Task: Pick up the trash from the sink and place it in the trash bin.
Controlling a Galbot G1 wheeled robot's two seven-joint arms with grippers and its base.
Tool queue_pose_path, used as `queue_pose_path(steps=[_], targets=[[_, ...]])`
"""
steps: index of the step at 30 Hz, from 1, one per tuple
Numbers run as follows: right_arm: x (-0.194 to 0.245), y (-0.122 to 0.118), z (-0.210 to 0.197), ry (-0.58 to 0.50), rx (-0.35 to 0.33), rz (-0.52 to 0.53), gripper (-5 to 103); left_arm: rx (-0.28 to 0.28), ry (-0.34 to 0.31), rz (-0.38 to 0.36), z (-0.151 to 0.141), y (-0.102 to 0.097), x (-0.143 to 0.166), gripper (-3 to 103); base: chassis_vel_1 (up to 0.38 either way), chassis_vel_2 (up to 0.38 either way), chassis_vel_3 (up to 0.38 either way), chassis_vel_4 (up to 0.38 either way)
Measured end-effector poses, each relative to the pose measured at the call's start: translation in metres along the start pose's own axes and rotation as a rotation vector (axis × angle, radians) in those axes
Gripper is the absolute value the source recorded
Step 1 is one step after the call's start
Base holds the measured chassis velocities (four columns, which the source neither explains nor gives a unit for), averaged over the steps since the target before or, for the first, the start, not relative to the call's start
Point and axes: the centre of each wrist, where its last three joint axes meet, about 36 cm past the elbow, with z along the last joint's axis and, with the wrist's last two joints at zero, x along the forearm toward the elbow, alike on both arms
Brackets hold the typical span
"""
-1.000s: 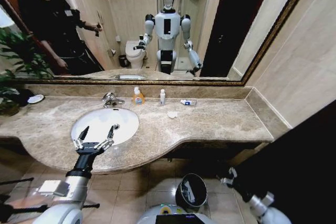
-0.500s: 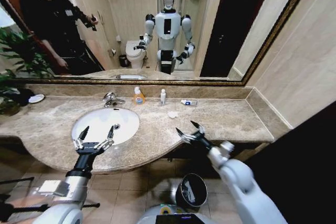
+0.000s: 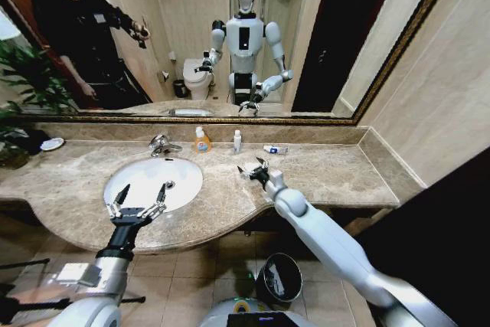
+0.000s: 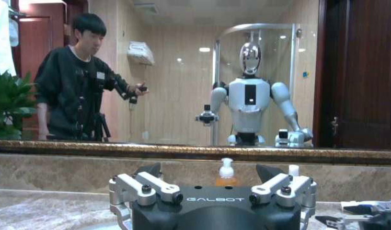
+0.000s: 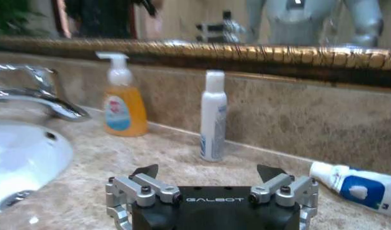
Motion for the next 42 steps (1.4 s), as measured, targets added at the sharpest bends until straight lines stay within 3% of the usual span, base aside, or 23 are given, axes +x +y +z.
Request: queue_pose_path(steps=[5,10,16,17,22,23,27,29,30,31,34,42], targets=[[0.004,-0.007,-0.005,0.081,0.015,0.039,100,0.000,0.000,0.000,0.000,0.000,0.000,100,0.000,0.000,0.000,0.000],[0.015,-0.019,-0.010,0.122,-0.028,0.063,101,0.000,0.000,0.000,0.000,0.000,0.000,100,0.000,0.000,0.000,0.000],[0.019,-0.017,-0.015,0.145,-0.044,0.048,91,0.000,0.000,0.000,0.000,0.000,0.000,100,0.000,0.000,0.000,0.000],[0.020,-0.016,-0.015,0.153,-0.052,0.041,84,0.000,0.000,0.000,0.000,0.000,0.000,100,0.000,0.000,0.000,0.000],[0.023,-0.012,-0.013,0.167,-0.061,0.030,76,0.000,0.000,0.000,0.000,0.000,0.000,100,0.000,0.000,0.000,0.000],[0.024,-0.011,-0.012,0.172,-0.060,0.026,67,0.000,0.000,0.000,0.000,0.000,0.000,100,0.000,0.000,0.000,0.000],[0.025,-0.010,-0.006,0.183,-0.060,0.016,56,0.000,0.000,0.000,0.000,0.000,0.000,100,0.000,0.000,0.000,0.000],[0.025,-0.010,-0.004,0.186,-0.061,0.013,56,0.000,0.000,0.000,0.000,0.000,0.000,100,0.000,0.000,0.000,0.000],[0.024,-0.010,-0.003,0.186,-0.062,0.010,47,0.000,0.000,0.000,0.000,0.000,0.000,100,0.000,0.000,0.000,0.000],[0.024,-0.010,-0.003,0.186,-0.062,0.010,47,0.000,0.000,0.000,0.000,0.000,0.000,100,0.000,0.000,0.000,0.000],[0.023,-0.009,-0.002,0.184,-0.063,0.002,33,0.000,0.000,0.000,0.000,0.000,0.000,100,0.000,0.000,0.000,0.000],[0.026,-0.010,0.002,0.179,-0.054,-0.014,13,0.000,0.000,0.000,0.000,0.000,0.000,100,0.000,0.000,0.000,0.000]])
